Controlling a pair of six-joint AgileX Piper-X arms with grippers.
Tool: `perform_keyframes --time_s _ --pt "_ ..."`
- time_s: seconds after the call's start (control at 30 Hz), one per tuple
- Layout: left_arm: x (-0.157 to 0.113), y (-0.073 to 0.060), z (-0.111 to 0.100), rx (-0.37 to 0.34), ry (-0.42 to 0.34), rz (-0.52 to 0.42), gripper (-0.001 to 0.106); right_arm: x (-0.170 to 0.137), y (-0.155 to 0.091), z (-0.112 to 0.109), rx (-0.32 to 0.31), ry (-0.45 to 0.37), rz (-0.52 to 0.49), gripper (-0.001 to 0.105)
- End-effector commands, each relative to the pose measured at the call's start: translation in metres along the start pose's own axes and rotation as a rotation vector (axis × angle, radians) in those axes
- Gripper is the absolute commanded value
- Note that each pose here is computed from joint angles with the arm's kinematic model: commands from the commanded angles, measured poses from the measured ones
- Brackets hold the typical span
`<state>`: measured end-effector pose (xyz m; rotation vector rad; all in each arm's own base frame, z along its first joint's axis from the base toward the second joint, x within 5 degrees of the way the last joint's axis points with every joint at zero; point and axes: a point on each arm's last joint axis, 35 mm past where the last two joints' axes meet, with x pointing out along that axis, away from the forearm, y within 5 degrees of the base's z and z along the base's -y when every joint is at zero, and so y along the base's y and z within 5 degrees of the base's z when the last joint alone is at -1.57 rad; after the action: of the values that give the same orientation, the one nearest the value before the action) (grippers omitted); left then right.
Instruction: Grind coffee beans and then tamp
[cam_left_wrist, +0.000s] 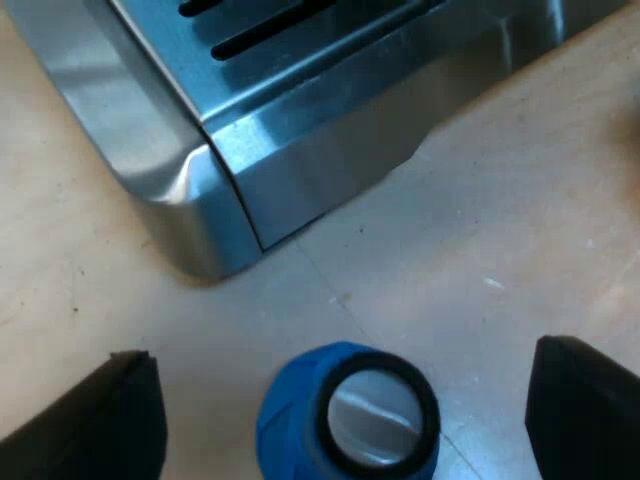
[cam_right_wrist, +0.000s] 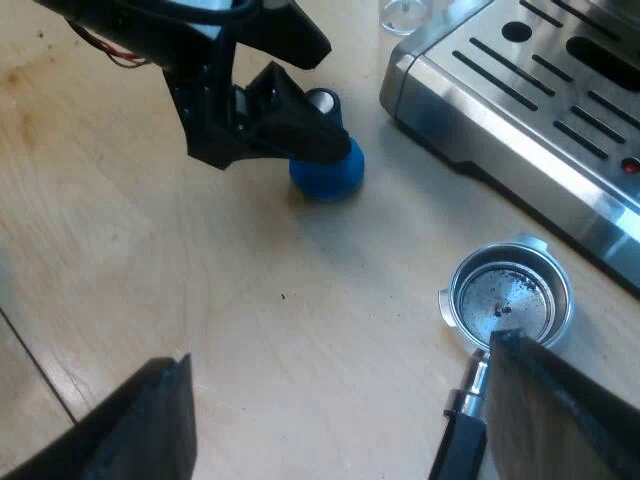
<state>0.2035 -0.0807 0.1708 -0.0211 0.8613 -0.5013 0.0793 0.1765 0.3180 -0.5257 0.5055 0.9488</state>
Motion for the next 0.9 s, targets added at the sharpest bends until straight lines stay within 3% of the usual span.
perform_keyframes --time_s 0.03,0.9 --pt "0.0018 -0.0009 0.0005 0.003 -0.004 -0.011 0.081 -0.003 -0.0004 0.0043 -0.014 -0.027 0.003 0.062" --pt "0.0052 0.0004 -0.0075 -0.013 0.067 -0.009 0.08 -0.003 -0.0006 0.0043 -0.012 -0.027 -0.002 0.062"
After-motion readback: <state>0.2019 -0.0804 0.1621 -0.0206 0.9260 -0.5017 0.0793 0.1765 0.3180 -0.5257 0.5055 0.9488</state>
